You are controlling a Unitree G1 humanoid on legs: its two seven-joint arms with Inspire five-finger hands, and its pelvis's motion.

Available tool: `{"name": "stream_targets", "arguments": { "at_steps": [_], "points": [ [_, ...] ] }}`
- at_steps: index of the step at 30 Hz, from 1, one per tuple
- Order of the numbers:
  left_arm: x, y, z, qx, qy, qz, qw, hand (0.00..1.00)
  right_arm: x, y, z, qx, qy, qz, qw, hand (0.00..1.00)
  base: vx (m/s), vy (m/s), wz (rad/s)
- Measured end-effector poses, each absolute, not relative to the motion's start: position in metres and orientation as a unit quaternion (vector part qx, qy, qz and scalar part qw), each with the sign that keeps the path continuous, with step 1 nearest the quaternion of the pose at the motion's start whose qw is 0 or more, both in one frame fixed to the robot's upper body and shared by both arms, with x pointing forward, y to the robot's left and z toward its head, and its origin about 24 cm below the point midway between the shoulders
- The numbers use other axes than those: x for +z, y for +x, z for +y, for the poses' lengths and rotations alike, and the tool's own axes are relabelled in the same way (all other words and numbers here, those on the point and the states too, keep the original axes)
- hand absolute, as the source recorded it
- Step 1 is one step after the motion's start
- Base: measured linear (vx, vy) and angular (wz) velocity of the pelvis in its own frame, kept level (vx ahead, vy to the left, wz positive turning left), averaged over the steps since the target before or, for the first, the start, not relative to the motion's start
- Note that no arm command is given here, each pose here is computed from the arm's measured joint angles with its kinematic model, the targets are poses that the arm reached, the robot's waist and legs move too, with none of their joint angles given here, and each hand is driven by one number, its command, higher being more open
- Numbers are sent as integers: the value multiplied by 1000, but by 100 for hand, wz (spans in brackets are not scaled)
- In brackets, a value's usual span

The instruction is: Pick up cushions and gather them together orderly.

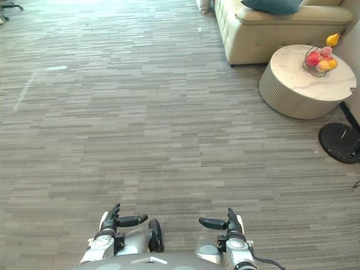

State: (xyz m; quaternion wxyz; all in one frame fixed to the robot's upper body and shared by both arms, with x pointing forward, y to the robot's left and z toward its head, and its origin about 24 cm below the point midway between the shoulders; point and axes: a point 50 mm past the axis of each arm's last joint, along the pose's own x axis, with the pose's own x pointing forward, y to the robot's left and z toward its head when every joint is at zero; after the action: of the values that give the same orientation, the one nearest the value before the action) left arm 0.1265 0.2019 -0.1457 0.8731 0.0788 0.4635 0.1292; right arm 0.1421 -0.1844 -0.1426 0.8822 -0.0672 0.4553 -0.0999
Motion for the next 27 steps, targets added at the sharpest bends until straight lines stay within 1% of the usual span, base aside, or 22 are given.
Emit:
{"name": "stream_targets", "arguments": {
  "at_steps": [3, 5, 6, 8, 9, 12, 17, 22, 25, 27],
  "points": [
    [-145, 128, 201, 128, 80, 462, 874, 100, -138, 153, -186, -90, -82, 438, 891, 100, 559, 9, -5],
    [-147, 125, 201, 127, 81, 468, 871, 100, -133, 163, -185, -88, -81, 423, 898, 100, 738, -176, 0],
    [-150, 117, 203, 125, 85, 481, 863, 100, -132, 165, -183, -85, -77, 420, 900, 100, 560, -201, 27],
    [-152, 122, 186, 104, 71, 480, 868, 100, -129, 168, -194, -90, -92, 414, 901, 100, 501, -213, 9],
    [-151, 124, 183, 99, 69, 475, 872, 100, -129, 169, -196, -91, -98, 412, 901, 100, 549, -292, 3],
    [-149, 131, 180, 92, 65, 468, 877, 100, -131, 164, -202, -107, -90, 426, 894, 100, 513, -300, 29],
    [-143, 138, 186, 111, 56, 446, 886, 100, -139, 145, -206, -115, -92, 454, 879, 100, 383, -166, 9],
    [-141, 138, 192, 141, 37, 440, 886, 100, -141, 143, -206, -119, -92, 462, 874, 100, 289, 24, -30],
    [-141, 138, 191, 149, 25, 436, 887, 100, -144, 136, -209, -124, -96, 472, 868, 100, 464, 198, -39],
    [-140, 138, 196, 155, 29, 435, 887, 100, -146, 131, -204, -121, -92, 479, 865, 100, 512, 233, -34]
  ]
}}
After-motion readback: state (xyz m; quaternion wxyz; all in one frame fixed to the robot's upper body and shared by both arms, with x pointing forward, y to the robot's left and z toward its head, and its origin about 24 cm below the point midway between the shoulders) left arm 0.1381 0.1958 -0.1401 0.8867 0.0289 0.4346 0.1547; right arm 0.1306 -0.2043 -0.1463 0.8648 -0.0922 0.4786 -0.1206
